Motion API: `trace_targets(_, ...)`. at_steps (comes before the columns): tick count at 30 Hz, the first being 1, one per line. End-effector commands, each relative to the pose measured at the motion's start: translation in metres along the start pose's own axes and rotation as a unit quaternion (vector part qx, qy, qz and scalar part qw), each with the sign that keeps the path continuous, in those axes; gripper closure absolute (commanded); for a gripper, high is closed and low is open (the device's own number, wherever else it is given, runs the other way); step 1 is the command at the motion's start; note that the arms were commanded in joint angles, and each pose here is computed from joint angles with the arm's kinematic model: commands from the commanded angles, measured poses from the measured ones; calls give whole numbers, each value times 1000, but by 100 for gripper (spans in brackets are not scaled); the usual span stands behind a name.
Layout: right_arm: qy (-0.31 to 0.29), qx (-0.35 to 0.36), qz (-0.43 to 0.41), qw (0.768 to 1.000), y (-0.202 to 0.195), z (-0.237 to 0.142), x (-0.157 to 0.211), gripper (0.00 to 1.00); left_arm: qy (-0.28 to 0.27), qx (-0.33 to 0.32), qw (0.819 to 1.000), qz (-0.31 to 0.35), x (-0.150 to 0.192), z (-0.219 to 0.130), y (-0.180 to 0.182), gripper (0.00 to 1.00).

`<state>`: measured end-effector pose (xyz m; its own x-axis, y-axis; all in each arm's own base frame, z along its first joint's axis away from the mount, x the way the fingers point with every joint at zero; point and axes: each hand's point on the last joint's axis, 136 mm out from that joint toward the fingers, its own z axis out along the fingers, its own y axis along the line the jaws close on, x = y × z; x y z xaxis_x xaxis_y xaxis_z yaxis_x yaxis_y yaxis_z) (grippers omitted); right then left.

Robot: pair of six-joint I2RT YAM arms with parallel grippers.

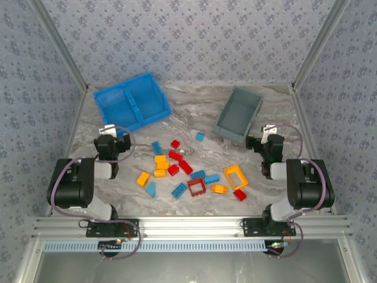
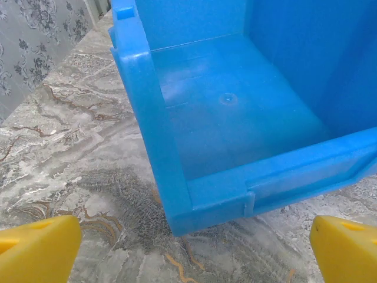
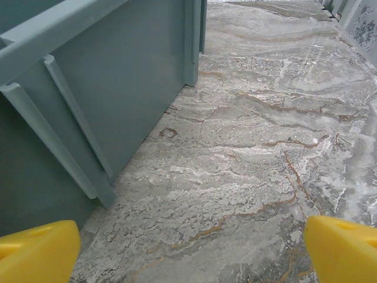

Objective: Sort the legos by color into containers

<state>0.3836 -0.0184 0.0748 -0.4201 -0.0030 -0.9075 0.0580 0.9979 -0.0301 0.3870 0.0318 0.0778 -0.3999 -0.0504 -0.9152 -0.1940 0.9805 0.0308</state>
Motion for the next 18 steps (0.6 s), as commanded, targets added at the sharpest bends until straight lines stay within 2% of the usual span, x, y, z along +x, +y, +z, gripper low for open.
trace_targets(1,-11,1,1,1000,-1,3,-10,0,-23,4,1000,-9,-15,0,-1,1)
trace_targets(18,-10,2,1,1000,-2,3,-10,0,-23,4,1000,-9,-15,0,-1,1)
